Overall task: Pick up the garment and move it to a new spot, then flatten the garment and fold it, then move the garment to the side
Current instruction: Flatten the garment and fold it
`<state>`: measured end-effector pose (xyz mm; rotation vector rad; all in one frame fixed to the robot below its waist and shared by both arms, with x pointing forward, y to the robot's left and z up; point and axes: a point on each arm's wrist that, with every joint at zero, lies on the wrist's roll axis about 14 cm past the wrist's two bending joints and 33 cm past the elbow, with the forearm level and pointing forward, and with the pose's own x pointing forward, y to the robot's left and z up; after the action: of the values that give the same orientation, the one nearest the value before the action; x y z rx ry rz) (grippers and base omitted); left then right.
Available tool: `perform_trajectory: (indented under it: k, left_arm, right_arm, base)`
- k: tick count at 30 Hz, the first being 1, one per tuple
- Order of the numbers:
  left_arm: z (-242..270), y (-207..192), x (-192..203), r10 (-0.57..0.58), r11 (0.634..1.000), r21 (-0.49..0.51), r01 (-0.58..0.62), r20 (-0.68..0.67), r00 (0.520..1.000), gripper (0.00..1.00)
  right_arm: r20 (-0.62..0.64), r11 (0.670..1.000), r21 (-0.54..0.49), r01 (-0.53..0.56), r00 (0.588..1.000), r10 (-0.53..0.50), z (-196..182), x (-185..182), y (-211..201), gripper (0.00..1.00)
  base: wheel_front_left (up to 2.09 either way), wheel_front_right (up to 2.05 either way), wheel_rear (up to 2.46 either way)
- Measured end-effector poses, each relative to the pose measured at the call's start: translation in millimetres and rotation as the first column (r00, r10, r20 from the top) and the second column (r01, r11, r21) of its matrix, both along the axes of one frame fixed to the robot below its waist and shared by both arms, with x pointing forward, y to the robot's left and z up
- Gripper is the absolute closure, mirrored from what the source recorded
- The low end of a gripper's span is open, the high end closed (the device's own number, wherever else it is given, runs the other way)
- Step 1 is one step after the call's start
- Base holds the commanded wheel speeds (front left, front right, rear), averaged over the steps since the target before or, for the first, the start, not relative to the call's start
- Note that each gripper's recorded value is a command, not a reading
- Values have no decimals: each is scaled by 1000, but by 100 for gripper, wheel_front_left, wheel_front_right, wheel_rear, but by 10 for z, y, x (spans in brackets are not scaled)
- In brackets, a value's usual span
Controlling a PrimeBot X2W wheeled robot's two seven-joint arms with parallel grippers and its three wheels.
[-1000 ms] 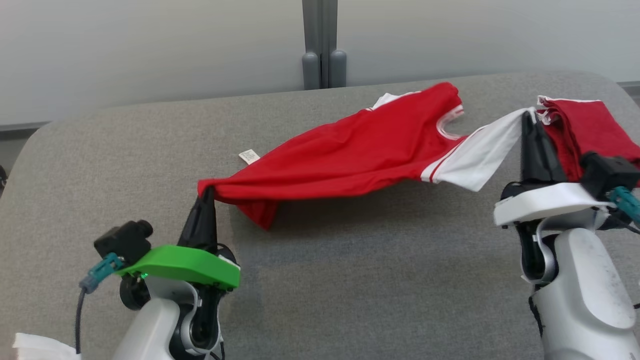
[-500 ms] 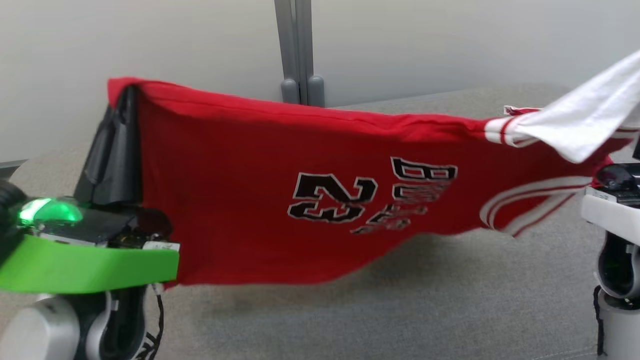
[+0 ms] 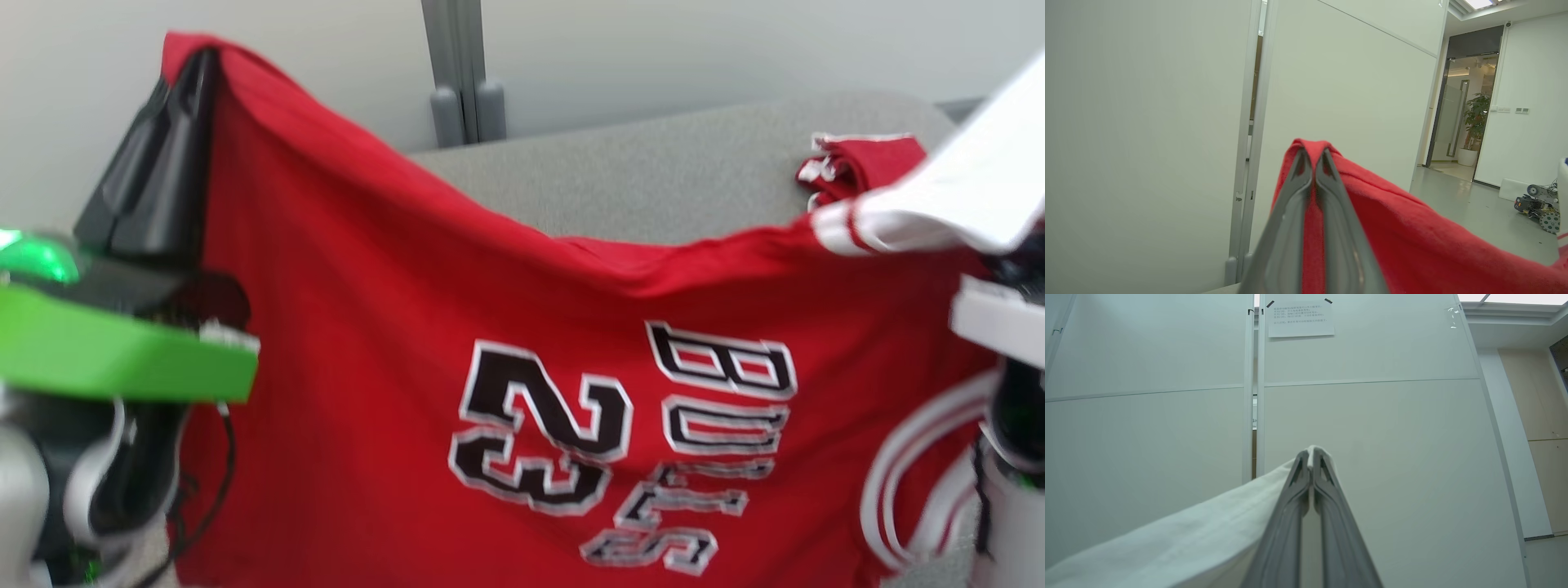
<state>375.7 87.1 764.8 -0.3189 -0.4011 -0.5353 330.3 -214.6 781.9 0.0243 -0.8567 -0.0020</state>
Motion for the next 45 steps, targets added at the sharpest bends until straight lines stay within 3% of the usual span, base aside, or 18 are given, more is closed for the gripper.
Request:
perform_trajectory:
  k: [4,5,7,14,19,21,25,29,35,38,45]
  left_arm:
    - [-139,87,605,54,997,62,-50,-75,996,100]
    - [-127,173,989,104,991,98,-95,-89,991,100]
    - [-95,303,1364,173,979,124,-161,-95,980,100]
    - [-48,903,2485,444,882,197,-429,-40,895,100]
    - [-190,780,2936,426,886,192,-421,20,905,100]
    - [-356,731,3086,413,894,178,-411,29,910,100]
    - [-1297,686,3404,393,903,231,-361,-107,913,100]
    - [-2157,639,3546,369,914,268,-306,-232,900,100]
    - [-3106,522,3531,331,935,257,-244,-387,861,100]
    - [-3374,478,3449,318,940,260,-220,-437,841,100]
    - [-3406,524,3249,312,947,228,-228,-475,823,100]
  right_arm:
    - [-71,995,18,-96,993,97,-8,602,189,100]
    - [-79,994,-13,-108,991,107,110,952,264,100]
    - [-90,992,-37,-120,989,116,202,1285,353,100]
    - [-114,993,-80,-91,990,81,396,2305,427,100]
    - [-123,989,-99,-106,988,94,335,2718,485,100]
    - [-160,987,-101,-126,981,109,123,2880,526,100]
    - [-340,985,-75,-157,933,123,-795,3225,546,100]
    - [-469,985,-45,-167,874,127,-1580,3369,514,100]
    - [-581,984,-4,-181,801,145,-2375,3371,517,100]
    - [-604,982,6,-187,783,152,-2549,3326,536,100]
    - [-622,983,56,-174,764,171,-2681,3093,519,100]
  base:
    - [0,0,0]
    - [0,0,0]
    - [0,0,0]
    - [0,0,0]
    - [0,0,0]
    - [0,0,0]
    - [0,0,0]
    - [0,0,0]
    - [0,0,0]
    - [0,0,0]
    - [0,0,0]
